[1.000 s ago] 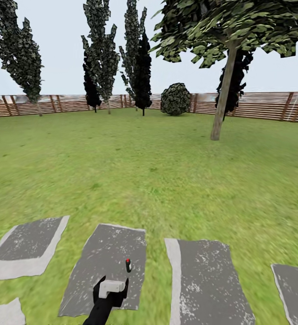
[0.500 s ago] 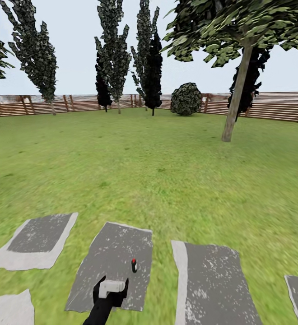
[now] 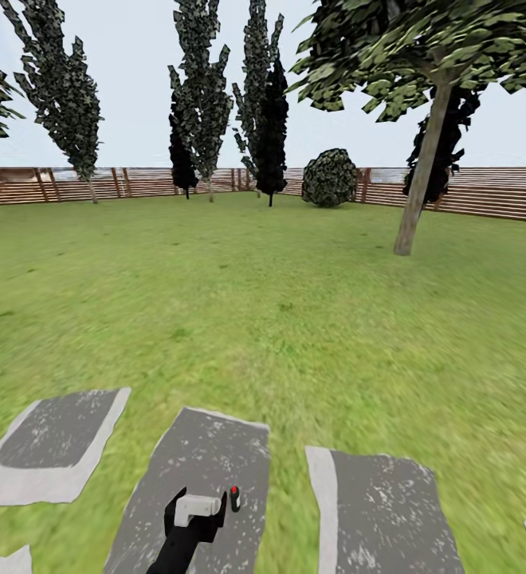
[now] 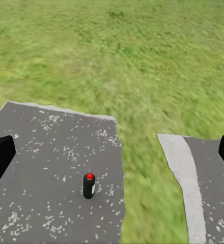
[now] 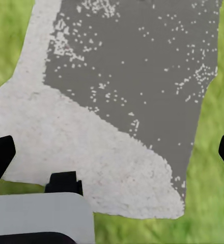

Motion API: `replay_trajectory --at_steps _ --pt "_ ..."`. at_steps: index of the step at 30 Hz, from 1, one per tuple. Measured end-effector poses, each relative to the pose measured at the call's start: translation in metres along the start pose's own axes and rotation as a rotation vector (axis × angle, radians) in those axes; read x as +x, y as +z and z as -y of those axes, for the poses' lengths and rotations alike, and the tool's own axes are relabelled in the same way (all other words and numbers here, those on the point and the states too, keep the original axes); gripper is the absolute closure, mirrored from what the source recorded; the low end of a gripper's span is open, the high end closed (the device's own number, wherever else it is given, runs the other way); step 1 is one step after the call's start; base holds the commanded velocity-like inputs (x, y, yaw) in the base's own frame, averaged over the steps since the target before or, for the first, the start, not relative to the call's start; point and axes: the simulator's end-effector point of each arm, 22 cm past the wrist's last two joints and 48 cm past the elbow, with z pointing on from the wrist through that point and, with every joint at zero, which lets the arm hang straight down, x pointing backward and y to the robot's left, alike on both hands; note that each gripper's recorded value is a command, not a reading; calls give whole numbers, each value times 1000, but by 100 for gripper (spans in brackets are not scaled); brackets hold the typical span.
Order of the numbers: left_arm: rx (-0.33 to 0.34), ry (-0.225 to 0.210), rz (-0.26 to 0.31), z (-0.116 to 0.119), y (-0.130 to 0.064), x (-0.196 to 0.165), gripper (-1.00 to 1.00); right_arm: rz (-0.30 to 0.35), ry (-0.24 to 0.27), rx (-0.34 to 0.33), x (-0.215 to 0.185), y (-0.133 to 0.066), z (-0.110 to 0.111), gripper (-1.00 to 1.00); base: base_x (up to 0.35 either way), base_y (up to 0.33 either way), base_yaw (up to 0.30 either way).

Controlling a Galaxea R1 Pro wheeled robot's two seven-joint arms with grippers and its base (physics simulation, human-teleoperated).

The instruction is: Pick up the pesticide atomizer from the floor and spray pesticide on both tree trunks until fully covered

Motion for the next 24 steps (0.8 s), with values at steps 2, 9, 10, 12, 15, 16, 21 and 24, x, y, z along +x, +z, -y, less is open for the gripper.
replay_trajectory --at_steps 2,9,10,12,15,16,21,24 --pt "0 0 0 0 0 0 -100 -1 0 0 0 0 0 -100 131 0 0" --pt "-2 0 2 -1 0 0 -100 0 0 2 0 0 1 -100 31 0 0" --pt "-2 0 2 -1 0 0 -100 1 0 3 0 0 2 -100 156 0 0" --pt "-2 1 1 -1 0 0 -100 3 0 6 -1 1 4 -100 238 0 0" --pt "-2 0 1 -2 0 -1 -100 5 0 8 -2 1 4 -100 304 0 0" --pt "-2 1 1 -2 0 0 -100 5 0 8 -2 1 4 -100 333 0 0" --pt "-3 0 1 -1 0 0 -100 5 0 8 -2 1 4 -100 324 0 0" --pt "-3 0 2 -1 0 -1 -100 6 0 8 -2 1 4 -100 205 0 0"
